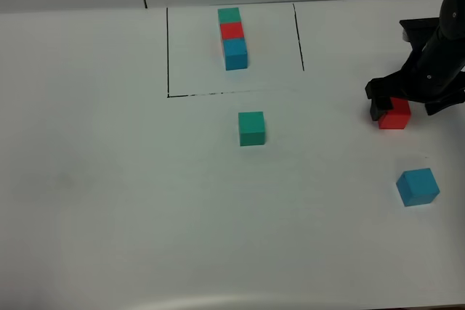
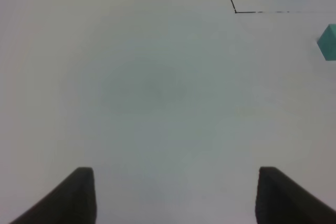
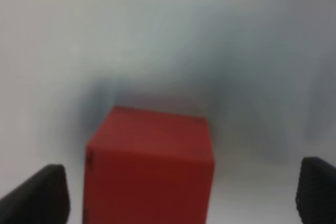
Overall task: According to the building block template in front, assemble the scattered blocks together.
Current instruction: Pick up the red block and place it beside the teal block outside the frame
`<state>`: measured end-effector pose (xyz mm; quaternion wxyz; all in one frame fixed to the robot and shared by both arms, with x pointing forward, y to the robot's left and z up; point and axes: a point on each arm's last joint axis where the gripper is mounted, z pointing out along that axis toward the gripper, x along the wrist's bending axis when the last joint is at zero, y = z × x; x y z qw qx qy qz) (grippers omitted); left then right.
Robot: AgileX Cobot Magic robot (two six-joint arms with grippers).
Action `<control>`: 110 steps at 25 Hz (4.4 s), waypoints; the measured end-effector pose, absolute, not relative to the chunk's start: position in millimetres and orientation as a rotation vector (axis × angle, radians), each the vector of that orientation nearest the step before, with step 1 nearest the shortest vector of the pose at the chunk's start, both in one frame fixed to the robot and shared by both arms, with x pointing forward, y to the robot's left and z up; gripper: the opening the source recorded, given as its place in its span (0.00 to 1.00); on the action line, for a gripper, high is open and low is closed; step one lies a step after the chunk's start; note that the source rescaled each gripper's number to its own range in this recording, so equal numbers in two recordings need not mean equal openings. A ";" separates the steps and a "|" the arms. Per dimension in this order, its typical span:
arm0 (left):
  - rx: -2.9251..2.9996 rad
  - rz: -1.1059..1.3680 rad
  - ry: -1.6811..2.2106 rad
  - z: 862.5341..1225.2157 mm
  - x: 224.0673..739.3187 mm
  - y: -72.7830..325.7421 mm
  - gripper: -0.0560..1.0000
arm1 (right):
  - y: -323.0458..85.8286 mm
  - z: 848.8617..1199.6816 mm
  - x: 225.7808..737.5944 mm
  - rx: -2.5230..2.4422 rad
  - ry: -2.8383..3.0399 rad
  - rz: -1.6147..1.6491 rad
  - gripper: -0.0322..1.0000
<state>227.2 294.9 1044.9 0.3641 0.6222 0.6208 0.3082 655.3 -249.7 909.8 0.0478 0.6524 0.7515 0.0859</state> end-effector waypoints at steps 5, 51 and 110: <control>1.601 0.793 1.597 1044.9 227.2 294.9 0.41 | -247.7 907.0 655.6 2.019 2.289 0.283 0.68; 1.601 0.793 1.597 1044.9 227.2 294.9 0.41 | -58.6 944.5 631.3 -0.201 3.016 0.013 0.05; 1.601 0.793 1.597 1044.9 227.2 294.9 0.41 | -39.6 903.7 638.6 0.016 3.085 0.128 0.05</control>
